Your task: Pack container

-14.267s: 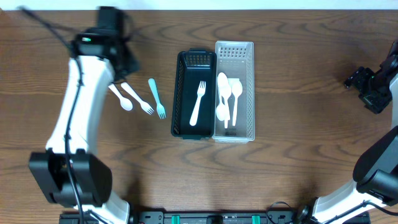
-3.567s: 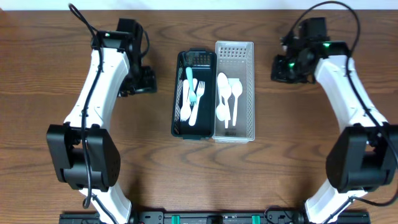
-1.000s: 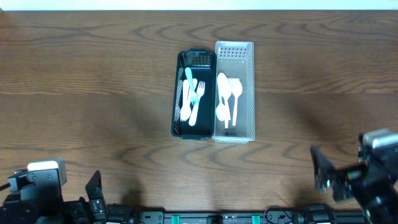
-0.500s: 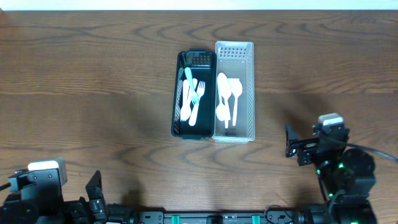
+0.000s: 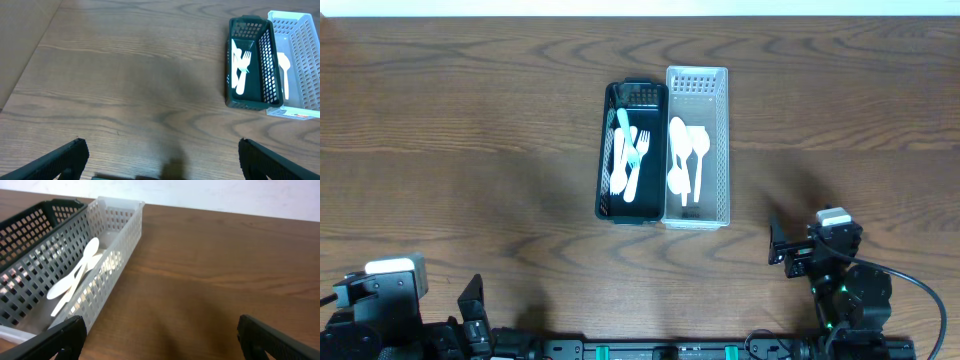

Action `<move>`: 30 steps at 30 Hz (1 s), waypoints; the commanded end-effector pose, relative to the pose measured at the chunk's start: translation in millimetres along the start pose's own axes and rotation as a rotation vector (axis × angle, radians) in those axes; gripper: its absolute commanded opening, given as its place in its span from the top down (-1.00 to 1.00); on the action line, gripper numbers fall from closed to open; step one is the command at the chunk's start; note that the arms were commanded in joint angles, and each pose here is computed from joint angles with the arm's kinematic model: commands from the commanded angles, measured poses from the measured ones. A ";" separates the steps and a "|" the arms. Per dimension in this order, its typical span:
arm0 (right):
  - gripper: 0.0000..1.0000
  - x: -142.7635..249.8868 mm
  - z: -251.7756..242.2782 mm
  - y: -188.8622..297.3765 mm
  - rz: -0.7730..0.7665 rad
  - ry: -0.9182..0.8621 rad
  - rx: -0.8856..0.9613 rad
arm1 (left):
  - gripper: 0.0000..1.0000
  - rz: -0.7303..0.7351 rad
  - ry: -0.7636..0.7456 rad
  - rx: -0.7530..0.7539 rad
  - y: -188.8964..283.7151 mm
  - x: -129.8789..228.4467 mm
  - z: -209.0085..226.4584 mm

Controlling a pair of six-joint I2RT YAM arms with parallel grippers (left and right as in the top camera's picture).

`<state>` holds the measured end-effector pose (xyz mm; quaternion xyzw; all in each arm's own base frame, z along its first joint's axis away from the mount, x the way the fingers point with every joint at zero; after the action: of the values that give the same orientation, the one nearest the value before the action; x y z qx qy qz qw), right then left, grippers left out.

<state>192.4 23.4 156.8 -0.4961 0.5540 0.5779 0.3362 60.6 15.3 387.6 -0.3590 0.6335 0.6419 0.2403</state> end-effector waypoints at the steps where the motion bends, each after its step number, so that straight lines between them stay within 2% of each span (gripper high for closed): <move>1: -0.98 12.2 -1.9 -3.6 0.017 0.007 0.017 | -0.96 0.009 0.005 -0.017 0.3 2.1 2.4; 9: -0.99 21.4 -1.1 -9.1 0.019 0.006 0.016 | -0.96 0.009 0.005 -0.017 0.3 2.1 2.4; 30: -0.98 11.3 -0.7 -4.8 -0.044 0.015 0.016 | -0.96 0.009 0.005 -0.017 0.3 2.1 2.4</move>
<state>193.5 23.5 146.9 -0.5089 0.5457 0.5670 0.3489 60.7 15.3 387.5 -0.3588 0.6336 0.6420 0.2401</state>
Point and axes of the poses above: each gripper's point midway between its finger pads, its own y axis back along the fingers, its own z axis along the line the jaws close on, x = y × z, the point moved 4 cm from there along y, back along the fingers, and after that the axes turned 6 degrees about y, right-handed, at the moved point
